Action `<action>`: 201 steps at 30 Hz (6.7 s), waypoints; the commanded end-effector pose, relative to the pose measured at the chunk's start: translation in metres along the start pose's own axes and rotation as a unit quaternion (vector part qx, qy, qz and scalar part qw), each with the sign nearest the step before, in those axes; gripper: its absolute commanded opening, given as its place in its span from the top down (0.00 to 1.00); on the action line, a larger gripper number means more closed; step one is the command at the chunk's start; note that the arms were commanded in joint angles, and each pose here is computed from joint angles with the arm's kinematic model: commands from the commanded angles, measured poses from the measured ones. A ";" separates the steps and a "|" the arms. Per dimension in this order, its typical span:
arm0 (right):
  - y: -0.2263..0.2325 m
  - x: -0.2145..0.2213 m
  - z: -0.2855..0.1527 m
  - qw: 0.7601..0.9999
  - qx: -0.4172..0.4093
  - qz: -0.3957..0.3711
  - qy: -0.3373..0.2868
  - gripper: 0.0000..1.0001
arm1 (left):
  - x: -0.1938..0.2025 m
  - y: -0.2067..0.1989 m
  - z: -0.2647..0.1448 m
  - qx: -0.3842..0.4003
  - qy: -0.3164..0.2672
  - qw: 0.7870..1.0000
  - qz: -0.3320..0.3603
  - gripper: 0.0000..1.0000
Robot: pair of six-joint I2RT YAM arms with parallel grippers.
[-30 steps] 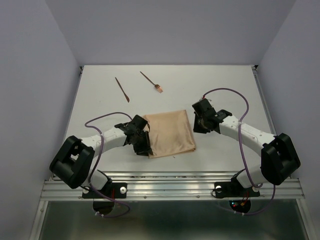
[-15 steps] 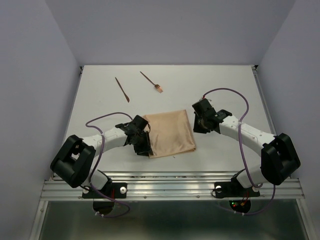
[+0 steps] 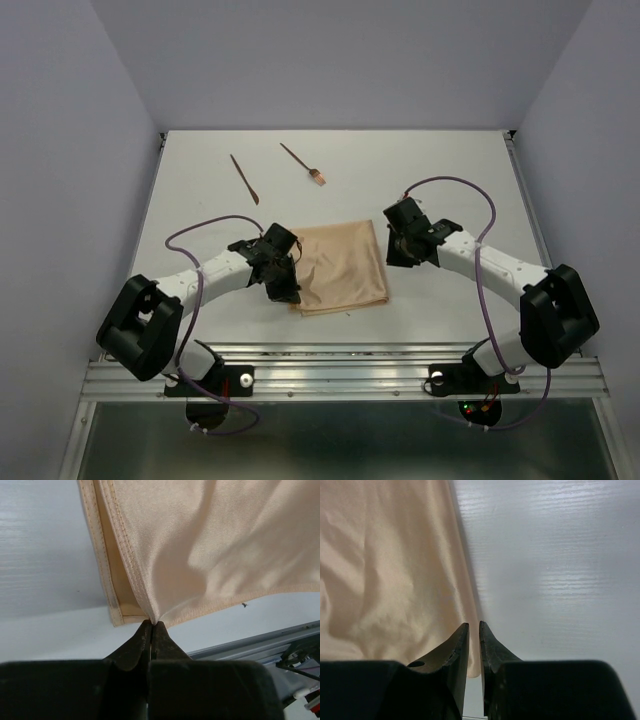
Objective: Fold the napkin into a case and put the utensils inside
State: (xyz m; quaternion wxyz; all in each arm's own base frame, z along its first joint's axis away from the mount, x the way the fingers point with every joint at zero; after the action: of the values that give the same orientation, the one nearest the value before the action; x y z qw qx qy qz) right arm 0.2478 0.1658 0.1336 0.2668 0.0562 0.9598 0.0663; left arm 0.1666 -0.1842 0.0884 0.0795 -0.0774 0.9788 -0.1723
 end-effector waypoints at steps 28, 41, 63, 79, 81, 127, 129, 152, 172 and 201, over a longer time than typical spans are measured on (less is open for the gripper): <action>0.011 0.037 0.023 0.992 -0.096 -0.030 0.079 0.83 | -0.011 0.000 -0.018 -0.037 -0.026 0.998 0.041 0.53; 0.012 0.068 0.012 0.981 -0.171 0.022 0.092 0.83 | -0.032 -0.016 -0.006 -0.017 -0.055 0.998 0.039 0.64; 0.044 -0.019 0.026 0.991 -0.129 0.019 -0.018 0.85 | -0.114 -0.020 -0.001 -0.008 -0.159 0.987 -0.020 0.66; 0.044 -0.031 0.043 0.972 -0.228 0.051 0.013 0.89 | -0.134 -0.013 0.038 -0.030 -0.123 0.992 -0.013 0.70; 0.050 -0.039 0.037 0.969 -0.240 0.059 0.009 0.89 | -0.140 -0.021 0.028 -0.020 -0.133 0.991 -0.008 0.69; 0.038 -0.073 0.110 0.988 -0.123 0.095 -0.001 0.86 | -0.179 -0.024 0.063 -0.016 -0.113 0.993 -0.012 0.70; 0.031 -0.073 0.107 0.988 -0.116 0.098 -0.005 0.86 | -0.178 -0.023 0.062 -0.016 -0.114 0.993 -0.013 0.70; 0.019 -0.017 0.007 0.972 -0.211 0.101 -0.006 0.83 | -0.175 -0.024 0.059 -0.012 -0.111 0.994 -0.023 0.71; -0.012 0.100 0.013 0.988 -0.099 0.073 0.097 0.84 | -0.176 -0.022 0.063 -0.022 -0.103 0.994 -0.018 0.71; 0.010 -0.017 0.068 0.997 0.065 0.028 -0.041 0.86 | -0.173 -0.024 0.045 -0.012 -0.115 0.993 0.008 0.70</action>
State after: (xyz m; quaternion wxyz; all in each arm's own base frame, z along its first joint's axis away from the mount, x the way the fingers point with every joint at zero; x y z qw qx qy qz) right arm 0.2903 0.1896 0.0763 0.2724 0.0961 0.9566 0.0390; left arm 0.3642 -0.2057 0.0761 0.2094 -0.0977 0.9552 -0.1849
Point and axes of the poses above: each gripper's point midway between its finger pads, its own z axis out along the fingers, its own y axis along the line the jaws close on, x = y × z, the point moved 6 cm from there along -z, back along the fingers
